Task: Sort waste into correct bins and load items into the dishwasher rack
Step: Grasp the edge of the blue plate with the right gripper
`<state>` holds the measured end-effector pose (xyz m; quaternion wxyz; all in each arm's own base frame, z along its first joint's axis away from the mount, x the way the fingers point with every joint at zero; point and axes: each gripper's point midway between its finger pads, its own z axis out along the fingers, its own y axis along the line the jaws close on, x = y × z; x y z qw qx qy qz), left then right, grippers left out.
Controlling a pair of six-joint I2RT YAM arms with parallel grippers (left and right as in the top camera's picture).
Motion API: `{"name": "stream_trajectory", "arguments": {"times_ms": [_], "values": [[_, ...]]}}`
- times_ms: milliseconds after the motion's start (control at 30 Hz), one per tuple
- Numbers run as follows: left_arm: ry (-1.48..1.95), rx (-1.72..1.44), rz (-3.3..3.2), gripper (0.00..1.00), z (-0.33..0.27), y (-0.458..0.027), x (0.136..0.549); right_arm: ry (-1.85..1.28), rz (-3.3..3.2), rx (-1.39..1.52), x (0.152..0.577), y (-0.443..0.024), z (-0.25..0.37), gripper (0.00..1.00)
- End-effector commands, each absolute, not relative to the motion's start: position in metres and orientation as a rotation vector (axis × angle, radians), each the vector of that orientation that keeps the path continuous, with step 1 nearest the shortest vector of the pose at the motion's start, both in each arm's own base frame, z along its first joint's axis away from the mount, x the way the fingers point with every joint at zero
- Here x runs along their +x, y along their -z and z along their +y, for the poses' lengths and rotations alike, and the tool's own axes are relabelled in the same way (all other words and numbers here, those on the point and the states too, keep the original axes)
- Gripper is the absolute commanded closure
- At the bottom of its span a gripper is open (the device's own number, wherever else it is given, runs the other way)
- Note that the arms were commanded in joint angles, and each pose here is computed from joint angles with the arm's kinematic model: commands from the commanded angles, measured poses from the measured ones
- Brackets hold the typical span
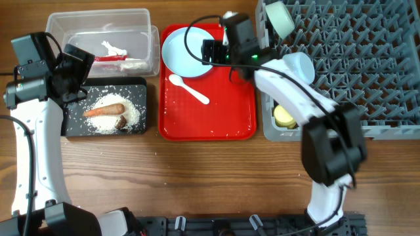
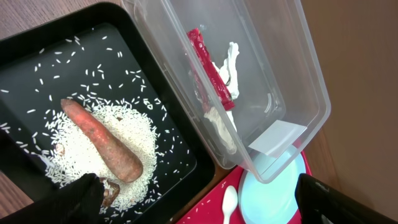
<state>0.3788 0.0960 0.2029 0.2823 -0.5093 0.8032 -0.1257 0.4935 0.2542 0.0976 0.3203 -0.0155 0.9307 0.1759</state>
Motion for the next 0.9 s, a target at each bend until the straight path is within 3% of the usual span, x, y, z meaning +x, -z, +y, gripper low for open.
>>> {"name": "stream_trajectory", "arguments": {"times_ms": [0, 267, 333, 433, 533, 700, 867], "values": [[0.343, -1.331, 2.156, 0.00, 0.095, -0.208, 0.380, -0.451, 2.483, 0.183, 0.501, -0.062, 0.253, 0.00], [0.343, -1.331, 2.156, 0.00, 0.095, -0.208, 0.380, -0.523, 2.495, 0.298, 0.507, -0.018, 0.268, 0.01], [0.343, -1.331, 2.156, 0.00, 0.095, -0.208, 0.380, -0.528, 2.482, 0.291, 0.508, -0.017, 0.272, 0.06], [0.343, -1.331, 2.156, 0.00, 0.095, -0.208, 0.380, -0.472, 2.471, 0.294, 0.507, -0.014, 0.272, 0.24], [0.343, -1.331, 2.156, 0.00, 0.095, -0.208, 0.380, -0.450, 2.476, 0.289, 0.505, -0.010, 0.274, 0.51], [0.343, -1.331, 2.156, 0.00, 0.095, -0.208, 0.380, -0.426, 2.514, 0.284, 0.497, -0.001, 0.273, 0.79], [0.343, -1.331, 2.156, 0.00, 0.095, -0.208, 0.380, -0.400, 2.549, 0.290, 0.491, 0.004, 0.268, 0.84]]}}
